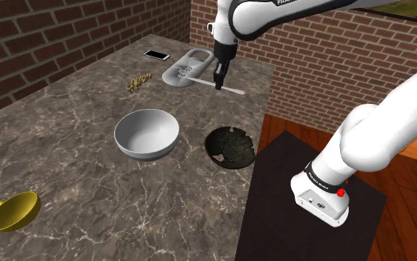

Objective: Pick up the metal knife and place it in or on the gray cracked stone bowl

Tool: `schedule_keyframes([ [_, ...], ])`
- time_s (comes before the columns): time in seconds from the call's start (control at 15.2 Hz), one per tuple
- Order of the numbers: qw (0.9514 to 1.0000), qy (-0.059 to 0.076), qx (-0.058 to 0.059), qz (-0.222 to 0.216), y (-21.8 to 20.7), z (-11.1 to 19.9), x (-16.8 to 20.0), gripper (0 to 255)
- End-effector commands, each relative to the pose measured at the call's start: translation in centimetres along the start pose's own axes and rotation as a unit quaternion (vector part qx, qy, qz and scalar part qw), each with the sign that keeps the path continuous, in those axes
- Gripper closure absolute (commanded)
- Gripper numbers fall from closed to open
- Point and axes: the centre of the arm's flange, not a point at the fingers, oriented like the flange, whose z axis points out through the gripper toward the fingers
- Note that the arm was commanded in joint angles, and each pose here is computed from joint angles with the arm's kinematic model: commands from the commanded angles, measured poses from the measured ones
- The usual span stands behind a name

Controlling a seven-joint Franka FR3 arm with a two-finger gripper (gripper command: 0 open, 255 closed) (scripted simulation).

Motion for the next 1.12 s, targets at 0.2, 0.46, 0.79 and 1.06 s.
schedule_keyframes([
  [0.2, 1.0000, 0.000, 0.000, 0.000, -4.4, -1.0, -2.8, 255],
  [0.46, 1.0000, 0.000, 0.000, 0.000, -8.8, -1.4, -5.6, 255],
  [0.79, 1.0000, 0.000, 0.000, 0.000, -14.3, -1.9, -9.2, 255],
  [1.06, 1.0000, 0.000, 0.000, 0.000, -18.8, -2.4, -12.0, 255],
])
